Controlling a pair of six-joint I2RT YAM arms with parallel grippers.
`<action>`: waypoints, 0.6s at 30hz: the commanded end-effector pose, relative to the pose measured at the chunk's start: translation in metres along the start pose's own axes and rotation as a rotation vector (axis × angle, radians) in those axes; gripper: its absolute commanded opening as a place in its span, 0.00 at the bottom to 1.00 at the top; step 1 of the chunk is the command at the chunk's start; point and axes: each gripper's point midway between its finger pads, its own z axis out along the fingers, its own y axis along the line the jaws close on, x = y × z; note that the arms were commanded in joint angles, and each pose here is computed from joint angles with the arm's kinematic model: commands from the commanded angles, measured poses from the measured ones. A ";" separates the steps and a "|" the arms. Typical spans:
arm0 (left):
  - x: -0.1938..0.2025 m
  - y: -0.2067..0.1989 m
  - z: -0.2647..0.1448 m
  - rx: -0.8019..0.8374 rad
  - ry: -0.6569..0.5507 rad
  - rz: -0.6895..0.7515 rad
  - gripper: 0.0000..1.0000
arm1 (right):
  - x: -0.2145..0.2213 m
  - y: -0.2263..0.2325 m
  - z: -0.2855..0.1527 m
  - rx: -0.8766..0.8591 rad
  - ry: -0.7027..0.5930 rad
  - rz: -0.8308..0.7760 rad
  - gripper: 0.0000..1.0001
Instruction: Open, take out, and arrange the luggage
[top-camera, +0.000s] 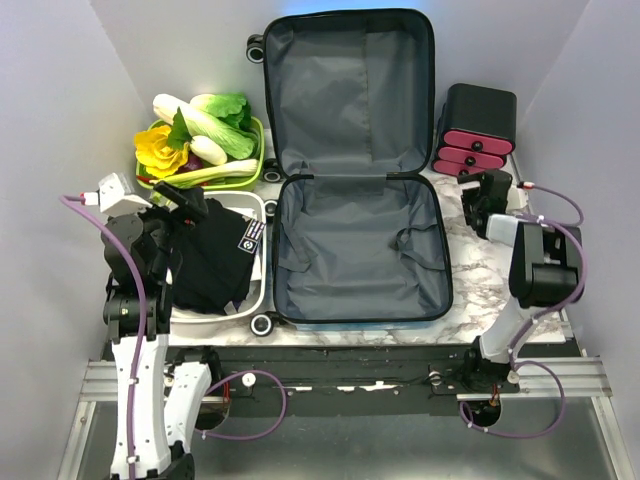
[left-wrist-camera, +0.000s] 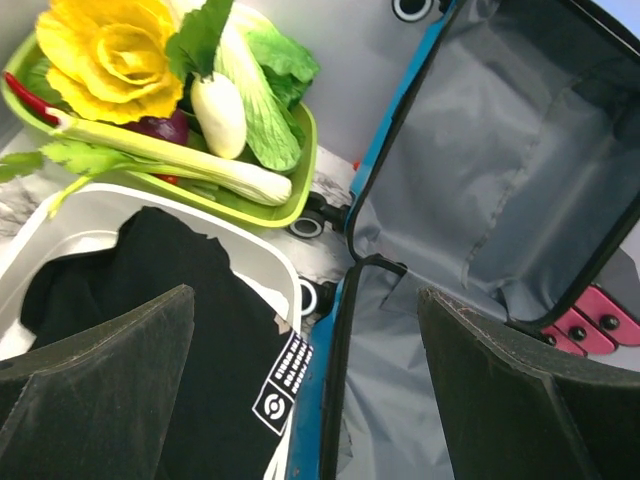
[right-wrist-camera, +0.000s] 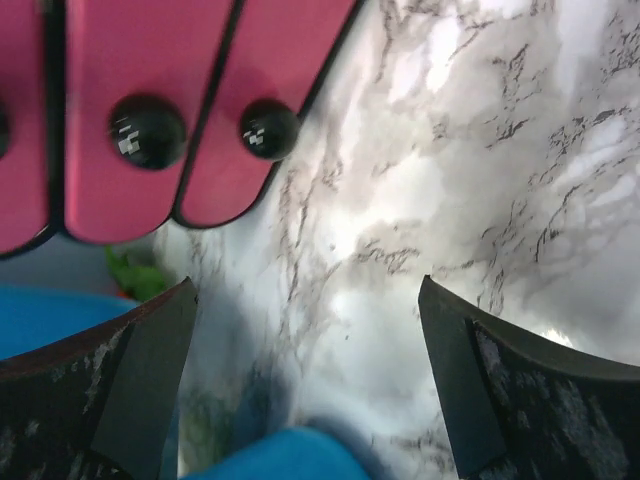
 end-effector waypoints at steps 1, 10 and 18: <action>0.011 -0.019 0.013 0.114 0.056 -0.015 0.99 | -0.019 0.008 -0.046 -0.038 -0.036 -0.110 1.00; 0.048 -0.010 0.045 0.102 0.205 -0.038 0.99 | -0.066 0.011 -0.146 -0.073 -0.184 -0.455 1.00; 0.062 0.002 0.054 0.064 0.244 -0.030 0.99 | -0.117 0.019 -0.222 -0.137 -0.459 -0.571 1.00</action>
